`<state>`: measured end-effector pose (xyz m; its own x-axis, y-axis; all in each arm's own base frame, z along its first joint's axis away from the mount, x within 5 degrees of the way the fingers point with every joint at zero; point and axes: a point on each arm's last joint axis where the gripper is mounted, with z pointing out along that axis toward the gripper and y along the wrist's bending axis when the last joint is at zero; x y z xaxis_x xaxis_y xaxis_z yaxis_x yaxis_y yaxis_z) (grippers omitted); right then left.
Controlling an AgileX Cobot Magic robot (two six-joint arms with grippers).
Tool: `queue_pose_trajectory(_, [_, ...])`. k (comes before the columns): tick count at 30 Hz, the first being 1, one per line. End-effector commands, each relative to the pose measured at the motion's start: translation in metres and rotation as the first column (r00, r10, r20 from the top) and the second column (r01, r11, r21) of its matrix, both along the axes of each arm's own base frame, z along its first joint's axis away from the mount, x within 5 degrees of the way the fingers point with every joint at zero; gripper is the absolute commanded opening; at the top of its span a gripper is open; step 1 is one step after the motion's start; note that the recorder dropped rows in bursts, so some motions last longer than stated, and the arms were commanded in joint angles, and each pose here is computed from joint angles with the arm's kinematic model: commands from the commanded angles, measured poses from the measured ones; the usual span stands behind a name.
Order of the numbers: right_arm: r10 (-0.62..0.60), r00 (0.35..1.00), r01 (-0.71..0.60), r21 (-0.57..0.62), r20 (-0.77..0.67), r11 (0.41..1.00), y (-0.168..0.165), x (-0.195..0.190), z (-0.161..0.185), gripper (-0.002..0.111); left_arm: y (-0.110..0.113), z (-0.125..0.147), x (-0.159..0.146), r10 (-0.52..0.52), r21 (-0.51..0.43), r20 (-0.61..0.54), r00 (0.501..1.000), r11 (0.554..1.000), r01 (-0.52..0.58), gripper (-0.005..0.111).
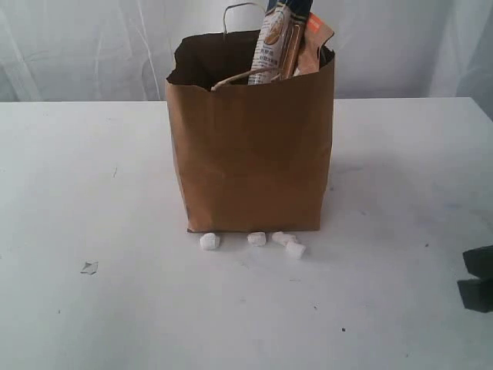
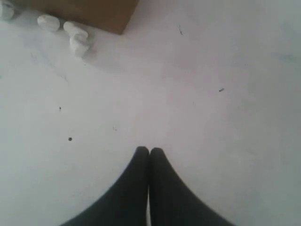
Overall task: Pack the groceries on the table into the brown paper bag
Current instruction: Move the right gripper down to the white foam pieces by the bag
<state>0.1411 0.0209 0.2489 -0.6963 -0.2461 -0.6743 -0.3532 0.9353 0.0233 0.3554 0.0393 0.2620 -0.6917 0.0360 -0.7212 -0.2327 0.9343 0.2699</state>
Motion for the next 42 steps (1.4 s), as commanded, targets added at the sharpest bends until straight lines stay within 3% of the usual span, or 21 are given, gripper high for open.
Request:
queue_pose_trajectory(1, [0.142,0.987,-0.129,-0.149,0.080,0.980,-0.002,0.003,0.001,0.000,-0.025,-0.034,-0.034,-0.165,-0.166,-0.212,0.963,0.977,0.131,0.000])
queue_pose_trajectory(5, [0.103,0.982,-0.081,-0.139,0.158,0.987,-0.003,0.009,0.006,0.000,-0.053,-0.043,-0.065,-0.365,-0.338,-0.211,0.907,0.898,0.283,0.000])
queue_pose_trajectory(9, [0.018,0.979,-0.019,0.005,0.204,1.000,0.001,0.012,0.012,0.000,-0.063,-0.028,-0.090,-0.363,-0.452,-0.043,0.931,0.838,0.306,0.000])
queue_pose_trajectory(12, [-0.041,0.978,0.014,0.132,0.205,0.991,0.006,0.013,0.016,0.000,-0.061,-0.018,-0.114,-0.325,-0.424,0.065,0.943,0.847,0.321,0.000])
queue_pose_trajectory(16, [0.041,0.978,-0.056,0.068,0.202,0.996,0.007,0.013,0.013,0.000,-0.052,-0.007,-0.159,-0.243,-0.334,0.261,0.934,0.886,0.323,0.000])
queue_pose_trajectory(22, [0.123,0.979,-0.133,0.053,0.161,0.990,0.011,0.024,0.001,0.000,-0.047,0.014,-0.218,-0.192,-0.253,0.516,0.835,0.897,0.363,0.000])
queue_pose_trajectory(26, [0.285,0.946,-0.292,0.025,0.154,0.956,0.019,0.034,-0.010,0.000,-0.046,0.029,-0.248,-0.192,-0.196,0.642,0.742,0.895,0.401,0.000])
queue_pose_trajectory(30, [0.381,0.910,-0.383,-0.019,0.166,0.923,0.023,0.038,-0.015,0.000,-0.050,0.036,-0.277,-0.276,-0.106,0.680,0.680,0.880,0.463,0.000])
queue_pose_trajectory(33, [0.245,0.951,-0.263,0.074,0.189,0.962,0.021,0.028,0.000,0.000,-0.056,0.027,-0.296,-0.381,-0.062,0.611,0.694,0.851,0.522,0.000])
queue_pose_trajectory(35, [0.143,0.957,-0.180,0.128,0.252,0.975,0.020,0.007,0.021,0.000,-0.056,0.017,-0.309,-0.416,-0.067,0.538,0.733,0.845,0.530,0.000])
queue_pose_trajectory(36, [0.073,0.938,-0.125,0.134,0.338,0.983,0.016,-0.007,0.035,0.000,-0.052,0.011,-0.314,-0.392,-0.071,0.499,0.773,0.871,0.487,0.000])
queue_pose_trajectory(38, [-0.051,0.818,-0.027,0.126,0.573,0.992,0.007,-0.035,0.064,0.000,-0.038,0.004,-0.321,-0.217,-0.159,0.468,0.857,0.933,0.323,0.000])
queue_pose_trajectory(39, [-0.140,0.701,0.052,0.146,0.699,0.988,-0.001,-0.051,0.076,0.000,-0.028,0.001,-0.325,-0.066,-0.224,0.464,0.883,0.956,0.189,0.000])
queue_pose_trajectory(41, [-0.240,0.631,0.137,0.199,0.738,0.970,-0.010,-0.058,0.066,0.000,-0.016,-0.007,-0.330,0.103,-0.280,0.400,0.911,0.960,0.014,0.000])
queue_pose_trajectory(42, [-0.277,0.642,0.149,0.237,0.715,0.960,-0.011,-0.057,0.058,0.000,-0.014,-0.012,-0.331,0.162,-0.322,0.372,0.914,0.946,-0.037,0.000])
